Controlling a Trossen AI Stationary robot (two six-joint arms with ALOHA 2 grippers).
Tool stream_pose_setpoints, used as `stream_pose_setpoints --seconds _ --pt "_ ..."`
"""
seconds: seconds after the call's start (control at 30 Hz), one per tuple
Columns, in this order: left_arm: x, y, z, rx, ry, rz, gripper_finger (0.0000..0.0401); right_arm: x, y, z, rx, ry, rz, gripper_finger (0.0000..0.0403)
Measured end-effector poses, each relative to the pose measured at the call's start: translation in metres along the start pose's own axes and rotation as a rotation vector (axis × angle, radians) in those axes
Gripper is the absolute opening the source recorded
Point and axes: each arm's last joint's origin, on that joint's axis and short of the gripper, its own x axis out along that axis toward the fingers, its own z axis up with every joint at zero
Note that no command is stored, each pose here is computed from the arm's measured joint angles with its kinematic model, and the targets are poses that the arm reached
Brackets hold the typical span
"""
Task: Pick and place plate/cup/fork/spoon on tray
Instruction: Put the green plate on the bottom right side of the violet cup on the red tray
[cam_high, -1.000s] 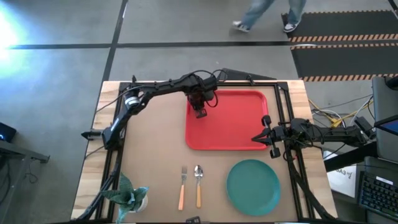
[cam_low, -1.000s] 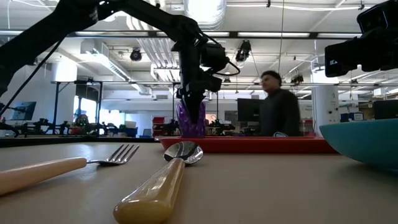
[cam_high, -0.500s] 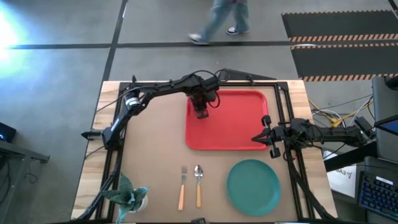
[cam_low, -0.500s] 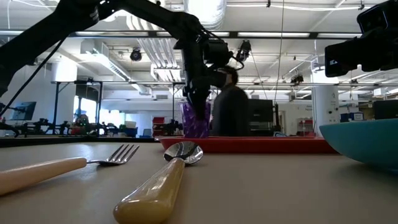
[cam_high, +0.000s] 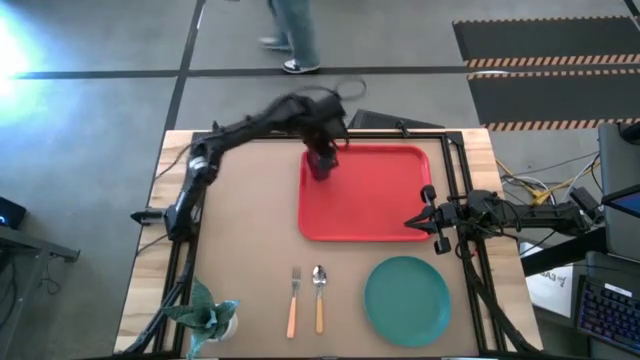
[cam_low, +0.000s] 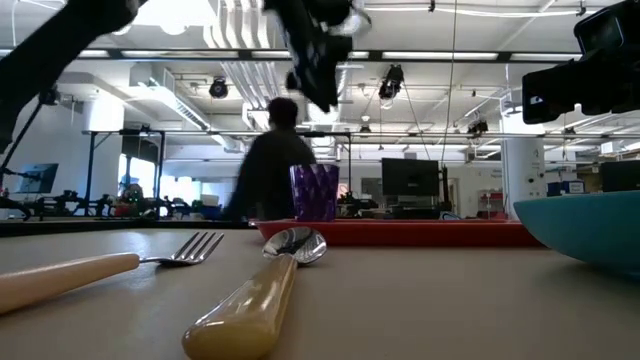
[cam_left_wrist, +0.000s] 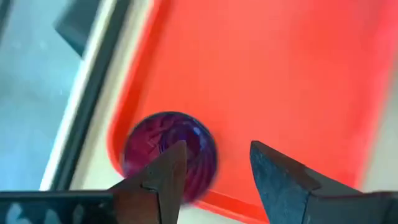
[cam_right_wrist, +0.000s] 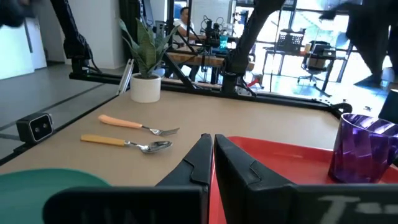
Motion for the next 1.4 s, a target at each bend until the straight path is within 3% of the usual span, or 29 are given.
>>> stream_pose_setpoints --seconds 0.13,0.33,0.47,0.57,0.77,1.07,1.23,1.4 --pt "-0.088 -0.015 -0.008 -0.006 -0.218 -0.077 0.0151 0.000 0.000 0.000 0.000 0.000 -0.001 0.0009" --pt "-0.209 -0.046 -0.055 0.006 -0.490 -0.158 0.0148 0.000 0.000 0.000 0.000 0.001 -0.006 0.0009" --pt "-0.258 -0.066 -0.090 0.035 -0.591 -0.249 0.0148 0.000 0.000 0.000 0.000 0.000 -0.007 0.0009" --pt "-0.281 -0.076 -0.113 0.042 -0.629 -0.326 0.0148 0.000 -0.003 0.000 -0.073 0.013 -0.113 0.0009" --pt "-0.294 -0.091 -0.133 0.026 -0.644 -0.450 0.0148 -0.002 -0.009 -0.001 -0.270 0.072 -0.325 0.0009" --pt "-0.288 -0.097 -0.129 -0.027 -0.643 -0.488 0.0147 -0.002 -0.010 0.000 -0.267 0.072 -0.340 0.0009" --pt "-0.282 -0.099 -0.124 -0.056 -0.619 -0.493 0.0147 -0.002 -0.010 0.001 -0.103 0.035 -0.338 0.0009" --pt "-0.281 -0.099 -0.123 -0.066 -0.617 -0.497 0.0147 -0.001 -0.009 0.003 0.327 -0.059 -0.319 0.0009"
